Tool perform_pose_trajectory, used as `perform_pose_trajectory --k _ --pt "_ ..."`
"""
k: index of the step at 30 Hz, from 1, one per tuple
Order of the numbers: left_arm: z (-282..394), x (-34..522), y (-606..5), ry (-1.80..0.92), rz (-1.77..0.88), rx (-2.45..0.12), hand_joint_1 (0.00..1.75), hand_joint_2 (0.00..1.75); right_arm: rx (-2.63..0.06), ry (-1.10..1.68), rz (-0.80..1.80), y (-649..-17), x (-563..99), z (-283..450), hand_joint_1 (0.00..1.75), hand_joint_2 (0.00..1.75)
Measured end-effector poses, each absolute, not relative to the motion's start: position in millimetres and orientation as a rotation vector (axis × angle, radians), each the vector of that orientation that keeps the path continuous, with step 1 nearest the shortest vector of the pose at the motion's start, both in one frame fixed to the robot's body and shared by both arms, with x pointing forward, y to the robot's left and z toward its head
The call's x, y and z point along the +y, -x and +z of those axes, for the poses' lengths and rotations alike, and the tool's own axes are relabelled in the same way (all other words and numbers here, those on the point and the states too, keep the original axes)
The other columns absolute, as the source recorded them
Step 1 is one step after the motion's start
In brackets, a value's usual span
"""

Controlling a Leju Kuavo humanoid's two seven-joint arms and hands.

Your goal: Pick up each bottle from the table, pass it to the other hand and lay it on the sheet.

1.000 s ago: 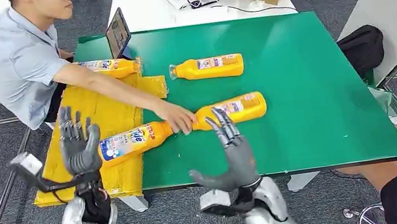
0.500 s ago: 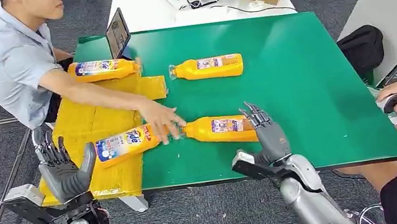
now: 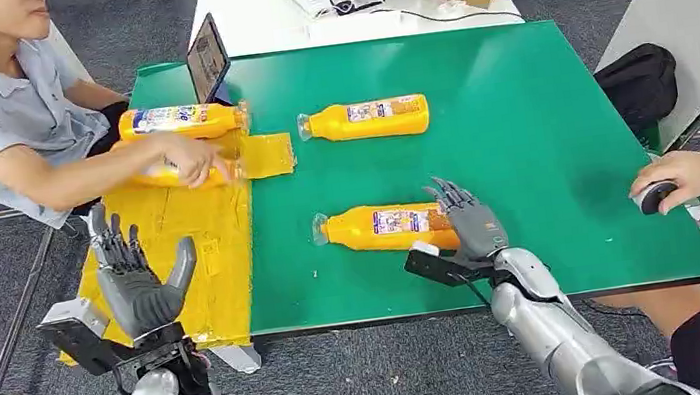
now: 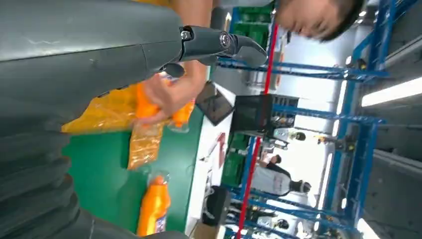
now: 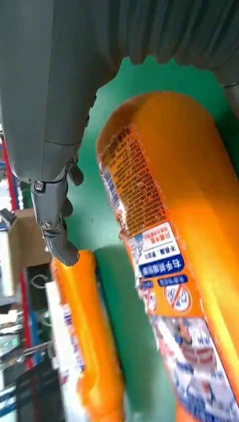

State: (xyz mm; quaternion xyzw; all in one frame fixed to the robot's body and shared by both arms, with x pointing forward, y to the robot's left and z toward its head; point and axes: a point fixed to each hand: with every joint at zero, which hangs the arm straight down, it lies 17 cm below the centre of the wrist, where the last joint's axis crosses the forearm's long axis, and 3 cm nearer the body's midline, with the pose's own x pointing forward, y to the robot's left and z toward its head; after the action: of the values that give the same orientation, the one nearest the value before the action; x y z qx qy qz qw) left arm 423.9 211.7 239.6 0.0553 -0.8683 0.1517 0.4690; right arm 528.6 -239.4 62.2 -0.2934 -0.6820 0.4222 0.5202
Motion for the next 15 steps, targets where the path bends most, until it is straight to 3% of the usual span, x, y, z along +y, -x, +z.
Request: perform_pose_trajectory --k 10,11,12,15 --pt "232.3 200.7 -436.5 -0.096 0.339 -2.095 0.00 1.75 -1.375 0.553 1.135 -543.2 -229.7 27.7 0.00 1.75" --pt "232.0 200.3 -437.5 -0.094 0.338 -2.092 0.00 1.75 -1.356 0.542 1.144 -544.2 -229.3 26.5 0.96 1.75" --pt "232.1 199.6 -438.4 -0.090 0.335 -2.091 0.00 1.75 -1.341 0.530 1.152 -545.4 -228.6 26.1 1.48 1.75" --pt "229.7 196.3 -442.2 -0.061 0.329 -2.076 0.00 1.75 -1.296 0.485 1.179 -546.7 -225.2 23.4 1.75 1.75"
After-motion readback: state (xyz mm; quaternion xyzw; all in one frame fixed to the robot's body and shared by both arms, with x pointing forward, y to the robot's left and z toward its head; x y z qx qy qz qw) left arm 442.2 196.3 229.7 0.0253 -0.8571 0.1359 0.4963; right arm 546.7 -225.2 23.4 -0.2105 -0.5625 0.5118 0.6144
